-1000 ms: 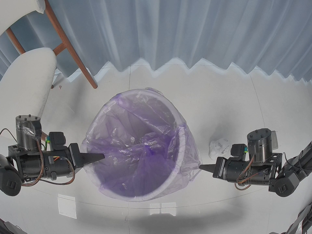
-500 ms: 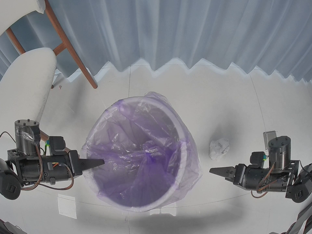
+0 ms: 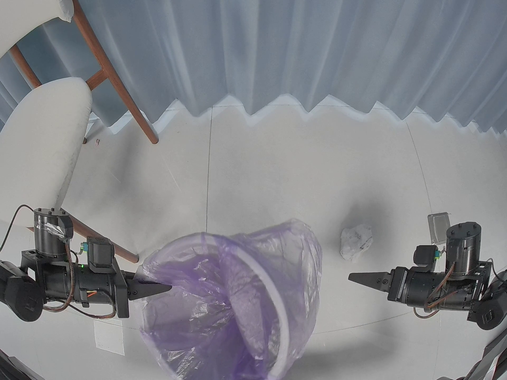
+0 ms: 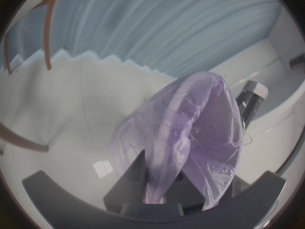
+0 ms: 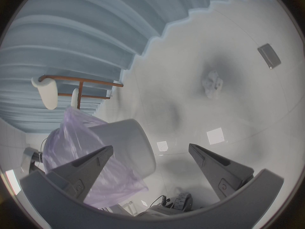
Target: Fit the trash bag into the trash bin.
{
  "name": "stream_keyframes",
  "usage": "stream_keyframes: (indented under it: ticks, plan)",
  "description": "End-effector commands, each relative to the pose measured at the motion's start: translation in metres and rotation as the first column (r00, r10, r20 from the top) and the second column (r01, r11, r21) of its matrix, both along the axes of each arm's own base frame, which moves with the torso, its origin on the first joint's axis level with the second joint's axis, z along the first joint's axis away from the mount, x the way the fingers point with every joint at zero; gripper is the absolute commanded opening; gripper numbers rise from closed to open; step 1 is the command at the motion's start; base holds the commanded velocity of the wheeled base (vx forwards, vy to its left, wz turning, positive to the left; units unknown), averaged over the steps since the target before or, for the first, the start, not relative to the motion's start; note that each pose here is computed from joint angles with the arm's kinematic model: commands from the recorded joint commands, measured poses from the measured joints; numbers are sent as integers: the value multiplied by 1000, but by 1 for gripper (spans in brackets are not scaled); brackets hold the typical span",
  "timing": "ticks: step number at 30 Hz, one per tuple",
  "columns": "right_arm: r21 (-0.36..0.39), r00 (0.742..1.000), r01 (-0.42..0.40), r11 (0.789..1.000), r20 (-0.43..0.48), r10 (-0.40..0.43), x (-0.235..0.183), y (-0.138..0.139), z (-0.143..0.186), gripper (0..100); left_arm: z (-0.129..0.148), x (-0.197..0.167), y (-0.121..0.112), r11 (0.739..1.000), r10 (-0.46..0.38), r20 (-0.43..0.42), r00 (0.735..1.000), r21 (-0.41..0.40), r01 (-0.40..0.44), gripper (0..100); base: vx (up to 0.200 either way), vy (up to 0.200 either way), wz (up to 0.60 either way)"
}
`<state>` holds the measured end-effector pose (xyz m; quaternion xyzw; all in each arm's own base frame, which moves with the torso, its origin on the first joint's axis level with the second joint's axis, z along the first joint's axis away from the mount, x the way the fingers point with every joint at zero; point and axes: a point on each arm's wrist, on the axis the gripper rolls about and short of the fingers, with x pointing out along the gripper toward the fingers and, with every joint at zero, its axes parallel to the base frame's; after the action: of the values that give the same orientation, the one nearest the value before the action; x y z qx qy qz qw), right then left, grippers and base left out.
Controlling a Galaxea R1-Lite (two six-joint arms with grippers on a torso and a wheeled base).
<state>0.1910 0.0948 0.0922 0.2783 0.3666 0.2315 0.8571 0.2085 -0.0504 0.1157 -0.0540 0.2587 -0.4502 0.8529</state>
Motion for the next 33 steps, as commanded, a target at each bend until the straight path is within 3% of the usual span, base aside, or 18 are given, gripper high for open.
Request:
stream_keyframes:
  ticks: [1,4,12,15,20,22,27,33]
  plan:
    - [-36,996,-91,995,15,92,14,20,-20,100,-31,17,13,997,-78,-6,997,5,78,0,0,0,0]
    - [-30,990,-125,992,59,127,14,29,-20,100,-36,21,17,991,-131,44,990,-2,131,0,0,0,0]
    - [-10,974,-199,980,112,199,6,37,-13,100,-38,22,18,991,-132,52,990,1,132,0,0,0,0]
    - [32,960,-253,967,136,246,-6,31,-8,100,-37,23,18,991,-133,54,990,0,133,0,0,0,0]
    - [34,955,-289,957,77,286,-17,26,-18,100,-36,22,18,991,-134,59,989,0,134,0,0,0,0]
    - [16,955,-295,955,0,295,-18,27,-35,100,-35,22,18,991,-136,62,989,0,136,0,0,0,0]
    - [27,957,-291,956,10,291,-8,34,-45,100,-31,21,17,990,-138,77,987,1,138,0,0,0,0]
    - [52,940,-341,939,32,339,-2,57,-70,100,-27,20,16,990,-143,94,985,1,144,0,0,0,0]
